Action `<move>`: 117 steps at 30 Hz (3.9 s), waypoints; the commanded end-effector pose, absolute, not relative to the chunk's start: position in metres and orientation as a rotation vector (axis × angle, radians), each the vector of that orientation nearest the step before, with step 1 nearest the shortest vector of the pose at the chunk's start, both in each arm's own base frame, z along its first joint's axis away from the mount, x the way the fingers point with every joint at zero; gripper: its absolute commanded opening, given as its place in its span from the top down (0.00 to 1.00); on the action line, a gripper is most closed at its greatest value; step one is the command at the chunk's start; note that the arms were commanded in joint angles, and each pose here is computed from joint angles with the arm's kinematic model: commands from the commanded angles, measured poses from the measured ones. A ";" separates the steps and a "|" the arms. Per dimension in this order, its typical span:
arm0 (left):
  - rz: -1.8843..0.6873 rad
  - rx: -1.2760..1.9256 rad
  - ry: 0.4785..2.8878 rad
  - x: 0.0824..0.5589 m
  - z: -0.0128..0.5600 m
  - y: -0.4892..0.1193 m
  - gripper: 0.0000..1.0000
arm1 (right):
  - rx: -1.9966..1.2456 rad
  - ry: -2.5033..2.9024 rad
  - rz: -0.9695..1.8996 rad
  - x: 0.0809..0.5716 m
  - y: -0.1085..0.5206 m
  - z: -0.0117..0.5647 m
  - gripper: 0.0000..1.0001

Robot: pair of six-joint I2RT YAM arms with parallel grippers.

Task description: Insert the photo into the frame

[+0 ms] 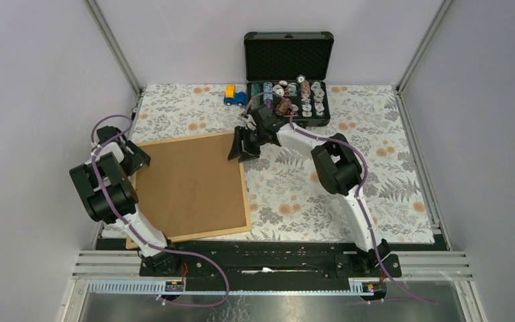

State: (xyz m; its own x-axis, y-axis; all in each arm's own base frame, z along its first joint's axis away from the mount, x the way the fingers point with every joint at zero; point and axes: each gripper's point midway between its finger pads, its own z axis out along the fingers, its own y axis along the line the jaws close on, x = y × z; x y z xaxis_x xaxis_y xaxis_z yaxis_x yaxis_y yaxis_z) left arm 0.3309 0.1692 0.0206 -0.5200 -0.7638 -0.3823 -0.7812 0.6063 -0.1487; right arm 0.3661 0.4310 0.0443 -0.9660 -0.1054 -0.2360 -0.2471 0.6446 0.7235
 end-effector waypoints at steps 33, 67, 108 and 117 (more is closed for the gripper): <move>-0.800 -0.955 2.616 0.335 -0.014 -0.016 0.14 | -0.613 2.786 1.074 0.299 0.526 0.030 0.51; -0.875 -0.761 2.650 0.333 0.014 -0.056 0.14 | -1.081 3.077 0.081 0.253 0.392 -0.119 0.52; -0.407 -0.694 2.375 0.386 0.120 0.027 0.01 | -0.229 2.773 1.055 0.322 0.321 0.022 0.24; -0.431 -0.227 2.524 0.446 0.131 -0.109 0.01 | -0.266 2.699 1.310 0.236 0.353 0.054 0.27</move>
State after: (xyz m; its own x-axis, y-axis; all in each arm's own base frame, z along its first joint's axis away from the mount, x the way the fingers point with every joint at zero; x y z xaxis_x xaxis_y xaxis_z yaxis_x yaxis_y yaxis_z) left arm 0.4226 -0.0559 0.1250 -0.7913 -0.3938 -0.4678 -0.2088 0.8931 -0.3985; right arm 0.2823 0.3333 0.0324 -0.9708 -0.0699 -0.2293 -0.2152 0.6754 0.7053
